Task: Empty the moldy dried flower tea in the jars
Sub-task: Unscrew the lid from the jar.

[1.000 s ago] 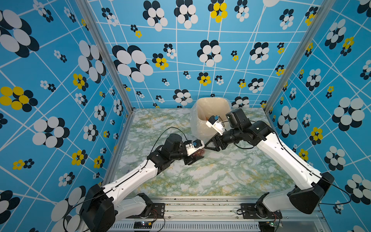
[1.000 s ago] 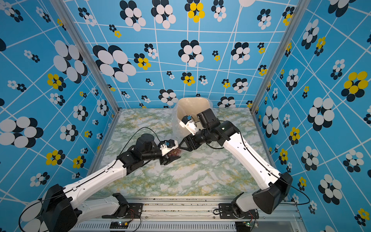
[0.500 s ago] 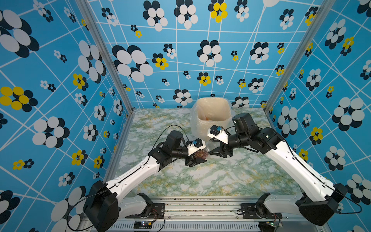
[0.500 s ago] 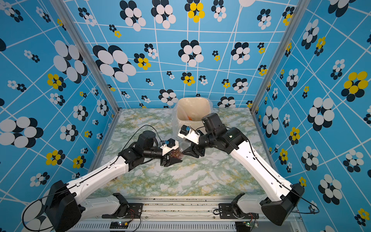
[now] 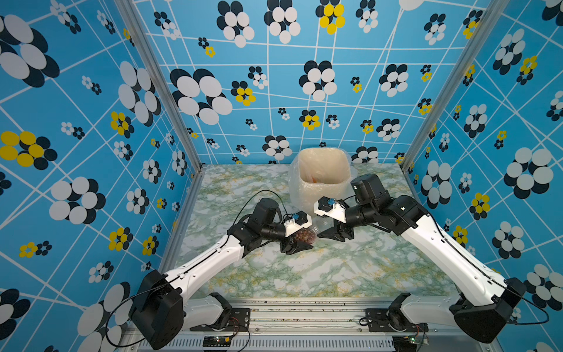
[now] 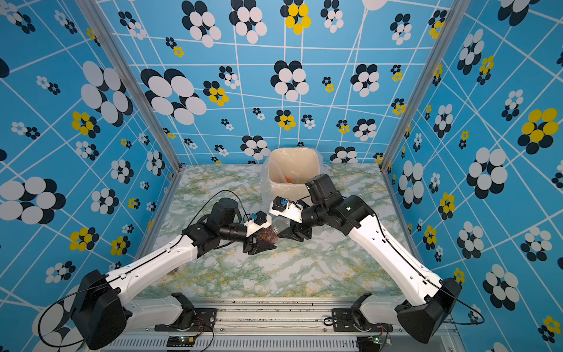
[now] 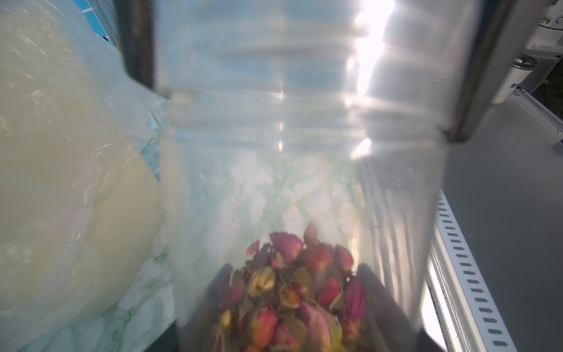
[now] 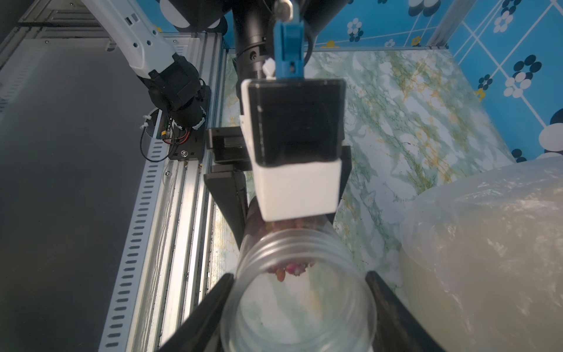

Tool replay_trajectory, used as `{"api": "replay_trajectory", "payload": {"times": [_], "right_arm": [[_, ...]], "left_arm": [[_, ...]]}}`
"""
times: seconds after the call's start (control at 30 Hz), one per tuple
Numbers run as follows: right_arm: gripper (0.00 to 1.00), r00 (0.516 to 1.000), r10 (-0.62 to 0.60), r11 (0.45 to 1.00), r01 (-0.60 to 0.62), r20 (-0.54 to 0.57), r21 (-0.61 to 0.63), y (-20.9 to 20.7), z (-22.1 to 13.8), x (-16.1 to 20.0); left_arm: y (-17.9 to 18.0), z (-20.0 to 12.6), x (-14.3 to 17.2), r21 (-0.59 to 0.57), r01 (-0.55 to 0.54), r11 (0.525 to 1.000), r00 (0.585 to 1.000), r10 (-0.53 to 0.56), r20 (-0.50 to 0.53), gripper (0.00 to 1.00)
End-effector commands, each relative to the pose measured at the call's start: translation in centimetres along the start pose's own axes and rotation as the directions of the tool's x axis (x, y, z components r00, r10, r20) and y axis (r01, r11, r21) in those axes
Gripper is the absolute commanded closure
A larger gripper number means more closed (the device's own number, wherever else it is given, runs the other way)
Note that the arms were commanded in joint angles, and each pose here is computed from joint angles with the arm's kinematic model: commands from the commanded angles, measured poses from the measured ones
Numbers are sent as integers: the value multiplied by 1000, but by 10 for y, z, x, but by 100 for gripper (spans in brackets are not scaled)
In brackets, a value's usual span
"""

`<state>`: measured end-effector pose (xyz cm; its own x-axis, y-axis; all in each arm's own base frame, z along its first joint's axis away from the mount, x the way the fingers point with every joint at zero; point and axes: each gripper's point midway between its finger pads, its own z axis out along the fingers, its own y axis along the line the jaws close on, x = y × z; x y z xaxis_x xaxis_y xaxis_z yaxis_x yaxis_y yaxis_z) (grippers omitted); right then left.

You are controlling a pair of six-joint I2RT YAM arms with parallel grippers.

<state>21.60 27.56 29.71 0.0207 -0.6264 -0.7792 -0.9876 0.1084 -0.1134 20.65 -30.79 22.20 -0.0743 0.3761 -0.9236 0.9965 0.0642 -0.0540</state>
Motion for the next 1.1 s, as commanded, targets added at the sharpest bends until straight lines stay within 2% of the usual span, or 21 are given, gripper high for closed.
{"api": "replay_trajectory", "payload": {"times": [0.0,0.07,0.13,0.27,0.33,0.43,0.47,0.57,0.73,1.07], "right_arm": [[18,993,32,988,-49,118,146,-30,-13,-27],[7,971,112,980,-143,211,140,-29,-24,-43],[1,934,189,965,-234,303,121,-27,-36,-57],[1,830,368,894,-440,419,87,-29,-56,-67],[1,767,475,826,-558,432,82,-36,-59,-62],[1,661,648,680,-726,378,104,-47,-53,-43],[2,627,697,632,-766,348,117,-49,-49,-35],[4,564,779,541,-826,275,160,-51,-39,-15],[5,510,835,491,-860,208,137,-46,-22,-4],[12,474,864,462,-881,173,103,-51,-2,-3]], "left_arm": [[3,-5,-10,-42,-11,999,1000,12,19,85],[16,-9,-8,-133,-35,991,999,36,10,86],[26,-13,-7,-205,-59,977,998,59,-4,85],[42,-20,-6,-317,-96,943,995,93,-25,84],[49,-24,-7,-366,-114,924,993,110,-31,84],[54,-28,-9,-411,-145,900,989,138,-46,84],[55,-30,-10,-423,-154,893,988,145,-53,84],[58,-32,-11,-451,-182,874,983,166,-76,84],[58,-31,-9,-466,-212,859,977,184,-105,84],[56,-29,-8,-466,-241,851,970,200,-136,84]]}}
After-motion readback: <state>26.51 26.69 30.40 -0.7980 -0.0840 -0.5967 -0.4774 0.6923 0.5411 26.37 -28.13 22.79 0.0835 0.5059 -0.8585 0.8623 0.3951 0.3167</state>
